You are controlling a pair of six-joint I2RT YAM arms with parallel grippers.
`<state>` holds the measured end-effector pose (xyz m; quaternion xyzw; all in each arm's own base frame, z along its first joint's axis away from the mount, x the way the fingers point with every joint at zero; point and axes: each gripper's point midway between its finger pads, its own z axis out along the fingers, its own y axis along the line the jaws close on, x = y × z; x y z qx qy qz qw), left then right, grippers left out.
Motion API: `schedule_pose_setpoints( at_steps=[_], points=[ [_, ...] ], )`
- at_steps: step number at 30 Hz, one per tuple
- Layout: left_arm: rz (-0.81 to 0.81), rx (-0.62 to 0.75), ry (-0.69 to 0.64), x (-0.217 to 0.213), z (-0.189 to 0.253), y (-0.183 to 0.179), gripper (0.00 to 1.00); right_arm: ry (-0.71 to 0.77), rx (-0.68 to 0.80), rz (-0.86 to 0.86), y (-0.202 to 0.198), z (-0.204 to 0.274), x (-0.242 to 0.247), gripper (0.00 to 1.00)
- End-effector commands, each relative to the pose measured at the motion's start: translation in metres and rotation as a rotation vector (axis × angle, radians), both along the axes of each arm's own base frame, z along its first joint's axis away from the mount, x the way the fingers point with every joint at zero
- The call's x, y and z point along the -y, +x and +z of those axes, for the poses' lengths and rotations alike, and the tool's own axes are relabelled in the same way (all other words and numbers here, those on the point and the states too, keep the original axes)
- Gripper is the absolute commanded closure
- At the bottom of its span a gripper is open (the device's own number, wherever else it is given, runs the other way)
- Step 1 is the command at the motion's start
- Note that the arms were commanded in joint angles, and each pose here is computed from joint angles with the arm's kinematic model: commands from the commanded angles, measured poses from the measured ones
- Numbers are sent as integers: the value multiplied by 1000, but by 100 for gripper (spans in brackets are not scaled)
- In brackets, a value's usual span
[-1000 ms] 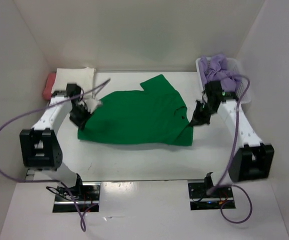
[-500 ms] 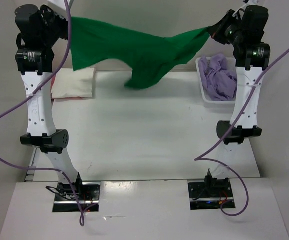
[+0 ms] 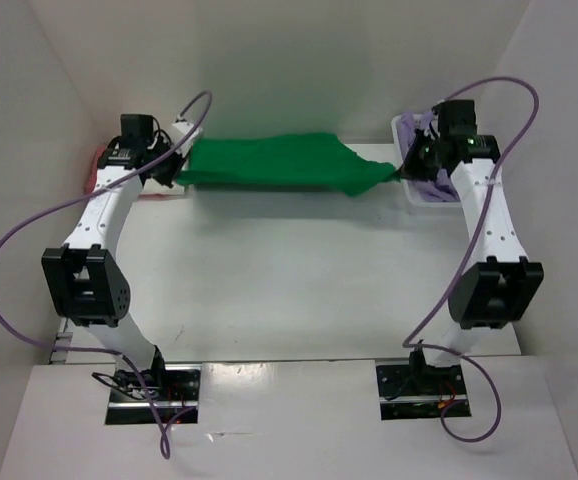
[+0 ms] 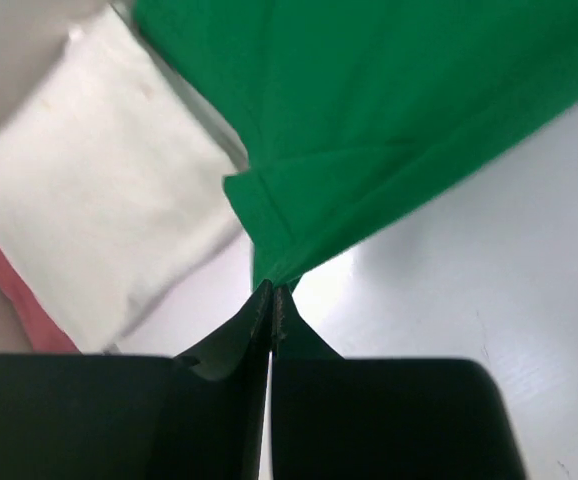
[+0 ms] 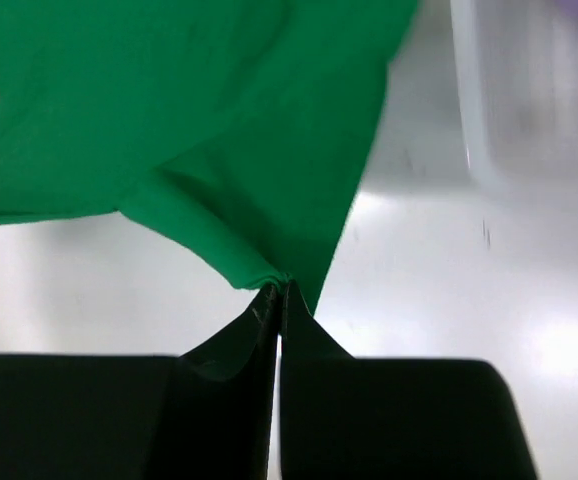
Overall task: Fold and stack the t-shirts
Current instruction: Flatten out the tshirt
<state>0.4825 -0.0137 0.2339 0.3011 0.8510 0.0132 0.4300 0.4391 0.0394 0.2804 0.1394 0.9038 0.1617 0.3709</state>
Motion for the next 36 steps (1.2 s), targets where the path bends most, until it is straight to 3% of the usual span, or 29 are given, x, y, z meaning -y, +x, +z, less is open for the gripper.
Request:
schedule_pose_setpoints(
  at_steps=[1, 3, 8, 15, 26, 30, 36],
  points=[
    [-54, 91, 101, -8, 25, -40, 100, -28, 131, 2, -52, 36, 4, 100],
    [-57, 34, 129, -11, 12, -68, 100, -8, 39, 24, -87, 6, -7, 100],
    [-114, -335, 136, -11, -84, -146, 100, 108, -260, 36, -155, -92, -30, 100],
    [-110, -576, 115, -11, -142, -209, 100, 123, -429, 6, -202, -136, -32, 100],
    [-108, -726, 201, -27, -149, -258, 100, 110, -559, 22, -230, -153, -33, 100],
    [-150, -796, 256, -29, -153, -292, 100, 99, -604, 29, -247, -153, -36, 100],
    [-178, -723, 251, -19, -146, -282, 100, 97, -572, 43, -226, -141, -39, 100]
  ],
)
